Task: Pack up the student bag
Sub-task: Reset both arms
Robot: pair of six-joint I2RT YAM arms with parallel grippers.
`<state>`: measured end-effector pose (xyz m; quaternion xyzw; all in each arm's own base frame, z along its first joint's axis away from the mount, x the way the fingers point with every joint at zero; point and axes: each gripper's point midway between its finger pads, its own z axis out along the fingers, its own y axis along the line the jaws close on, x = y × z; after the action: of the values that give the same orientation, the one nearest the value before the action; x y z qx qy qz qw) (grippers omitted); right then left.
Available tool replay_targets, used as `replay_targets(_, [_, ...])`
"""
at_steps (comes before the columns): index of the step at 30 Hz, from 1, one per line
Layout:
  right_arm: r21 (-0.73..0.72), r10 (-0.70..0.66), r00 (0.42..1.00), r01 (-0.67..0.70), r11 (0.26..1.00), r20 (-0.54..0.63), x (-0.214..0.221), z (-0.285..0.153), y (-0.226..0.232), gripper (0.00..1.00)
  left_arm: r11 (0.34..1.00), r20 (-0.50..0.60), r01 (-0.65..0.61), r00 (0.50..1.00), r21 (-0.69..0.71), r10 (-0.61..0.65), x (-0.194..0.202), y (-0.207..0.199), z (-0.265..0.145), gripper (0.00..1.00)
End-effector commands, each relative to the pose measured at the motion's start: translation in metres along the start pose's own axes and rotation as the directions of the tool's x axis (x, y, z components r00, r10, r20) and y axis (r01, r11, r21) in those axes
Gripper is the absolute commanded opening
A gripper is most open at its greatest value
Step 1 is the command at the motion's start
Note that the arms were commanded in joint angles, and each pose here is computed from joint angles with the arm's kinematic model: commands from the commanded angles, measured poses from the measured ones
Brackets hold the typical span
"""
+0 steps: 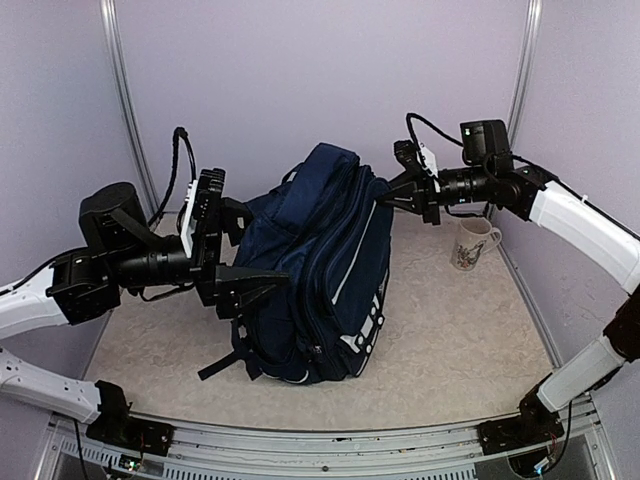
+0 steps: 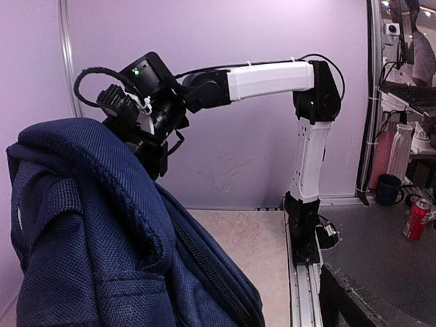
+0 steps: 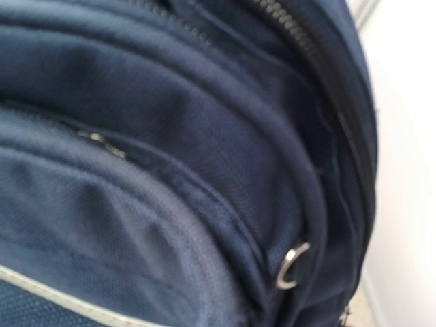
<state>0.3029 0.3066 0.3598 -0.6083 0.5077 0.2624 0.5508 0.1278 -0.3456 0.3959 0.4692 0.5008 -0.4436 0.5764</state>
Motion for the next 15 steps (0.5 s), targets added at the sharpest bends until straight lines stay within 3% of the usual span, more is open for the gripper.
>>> replay_targets(1, [0.083, -0.392, 0.908, 0.383, 0.920, 0.146, -0.089, -0.035, -0.026, 0.00, 0.986, 0.039, -0.112, 0.993, 0.127, 0.108, -0.051, -0.030, -0.021, 0.99])
replay_targets(10, [-0.012, -0.392, 0.900, 0.401, 0.916, 0.193, -0.092, -0.035, -0.014, 0.00, 0.967, 0.141, -0.216, 0.970, 0.137, 0.197, -0.134, -0.025, -0.062, 0.99])
replay_targets(15, [-0.026, -0.397, 0.893, 0.411, 0.911, 0.209, -0.088, -0.034, -0.008, 0.00, 0.989, 0.129, -0.148, 0.981, 0.030, 0.143, -0.143, 0.030, -0.066, 0.98])
